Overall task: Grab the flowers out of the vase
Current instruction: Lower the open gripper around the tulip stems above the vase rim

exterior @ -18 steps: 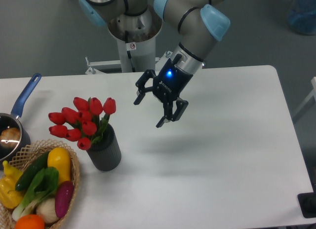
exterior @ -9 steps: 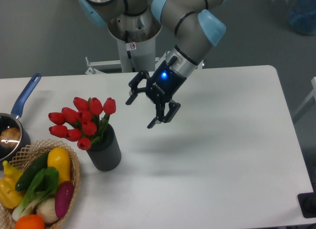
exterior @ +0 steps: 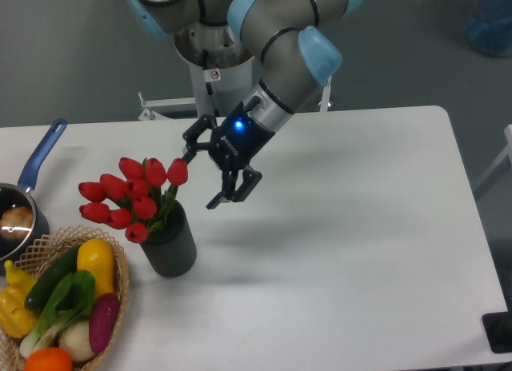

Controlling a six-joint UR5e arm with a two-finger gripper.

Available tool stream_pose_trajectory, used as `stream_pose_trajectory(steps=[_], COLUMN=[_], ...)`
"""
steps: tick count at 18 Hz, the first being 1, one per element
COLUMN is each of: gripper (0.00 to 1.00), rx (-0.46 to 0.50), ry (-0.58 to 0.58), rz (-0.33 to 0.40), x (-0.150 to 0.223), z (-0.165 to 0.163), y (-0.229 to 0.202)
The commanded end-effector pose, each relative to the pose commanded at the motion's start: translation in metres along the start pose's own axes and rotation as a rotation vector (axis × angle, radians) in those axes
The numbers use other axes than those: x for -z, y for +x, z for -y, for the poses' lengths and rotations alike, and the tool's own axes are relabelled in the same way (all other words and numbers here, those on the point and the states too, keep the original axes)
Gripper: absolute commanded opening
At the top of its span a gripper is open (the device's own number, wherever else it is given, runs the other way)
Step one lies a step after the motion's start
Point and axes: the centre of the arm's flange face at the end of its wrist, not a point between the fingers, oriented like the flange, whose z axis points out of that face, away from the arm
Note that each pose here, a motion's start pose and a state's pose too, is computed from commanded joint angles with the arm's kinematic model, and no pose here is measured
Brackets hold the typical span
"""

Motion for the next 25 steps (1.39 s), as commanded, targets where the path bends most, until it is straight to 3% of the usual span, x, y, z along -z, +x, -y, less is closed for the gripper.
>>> stream_pose_trajectory(steps=[25], gripper=[1.00], rx=[-0.052], ry=[0.097], rz=[-0.084], x=[-0.054], z=[0.010], y=[-0.009])
